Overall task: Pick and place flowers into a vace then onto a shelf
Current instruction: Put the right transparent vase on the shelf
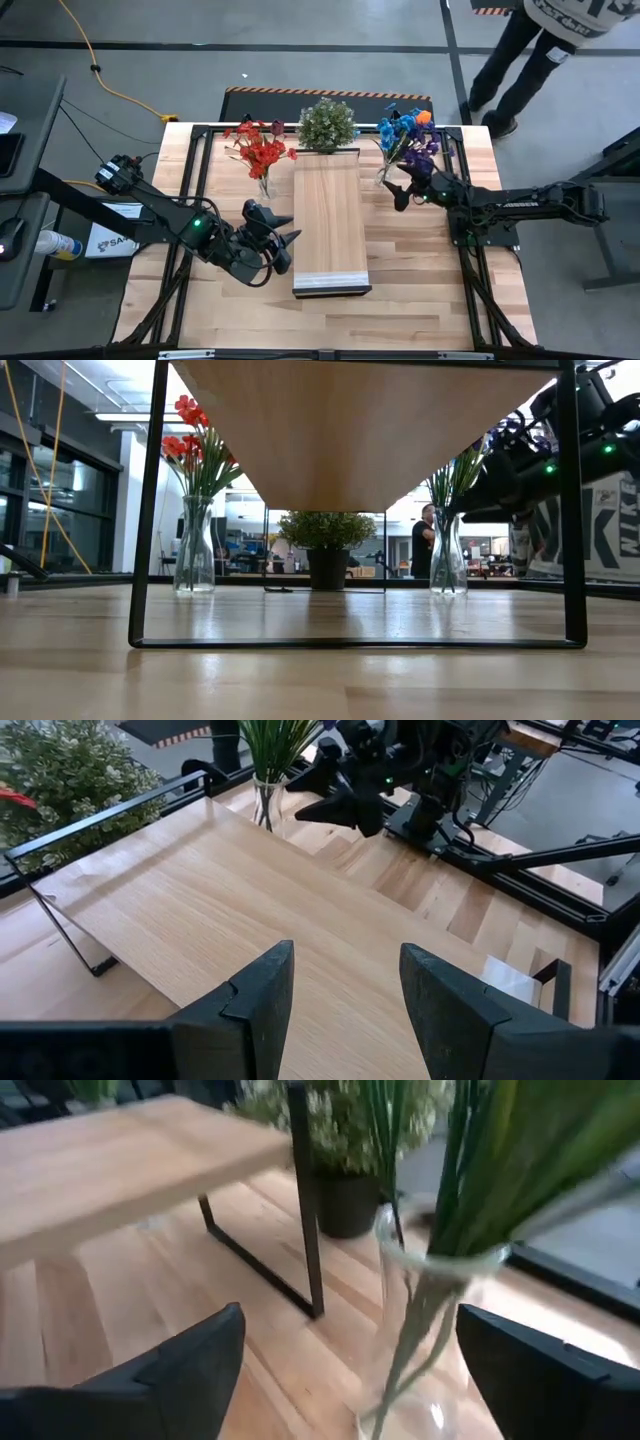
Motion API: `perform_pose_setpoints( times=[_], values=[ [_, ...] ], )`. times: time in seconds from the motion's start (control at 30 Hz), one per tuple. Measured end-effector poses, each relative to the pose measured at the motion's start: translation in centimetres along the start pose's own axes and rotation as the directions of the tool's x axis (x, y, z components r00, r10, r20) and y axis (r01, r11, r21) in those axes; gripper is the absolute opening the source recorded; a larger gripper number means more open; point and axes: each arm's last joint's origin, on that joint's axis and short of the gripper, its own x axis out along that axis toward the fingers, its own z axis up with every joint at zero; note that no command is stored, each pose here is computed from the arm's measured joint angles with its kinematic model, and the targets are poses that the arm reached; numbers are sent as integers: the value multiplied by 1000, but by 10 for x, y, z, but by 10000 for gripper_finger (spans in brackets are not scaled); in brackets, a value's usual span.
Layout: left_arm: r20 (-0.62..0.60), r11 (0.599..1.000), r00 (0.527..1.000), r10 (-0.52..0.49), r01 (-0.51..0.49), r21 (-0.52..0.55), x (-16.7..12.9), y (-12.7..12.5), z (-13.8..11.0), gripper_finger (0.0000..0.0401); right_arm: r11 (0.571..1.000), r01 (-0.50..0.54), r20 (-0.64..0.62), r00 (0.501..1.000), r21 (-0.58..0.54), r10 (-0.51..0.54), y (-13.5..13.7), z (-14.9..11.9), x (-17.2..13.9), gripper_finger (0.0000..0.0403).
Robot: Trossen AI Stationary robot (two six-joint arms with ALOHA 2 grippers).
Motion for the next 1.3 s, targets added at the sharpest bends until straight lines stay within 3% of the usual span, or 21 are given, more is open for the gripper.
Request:
perform_pose_setpoints(
  times=[0.13, 0.5, 0.8, 1.3],
  values=[
    [11, 1000, 1000, 10, -10, 1, 0, 0, 0, 215, 1000, -18, 54, 998, -8, 18, 1, 6, 0, 363],
    [-1, 1000, 1000, 0, 0, 1, 0, 0, 0, 215, 993, -116, 23, 993, -15, 117, 4, 4, 0, 367],
    [-3, 1000, 1000, 1, -1, 4, 0, 0, 0, 215, 999, 30, -1, 1000, -13, -30, -1, -1, 0, 367],
    [-4, 1000, 1000, 5, -5, 9, 0, 1, -1, 215, 997, 74, 14, 997, 26, -74, -2, 0, 0, 367]
  ],
)
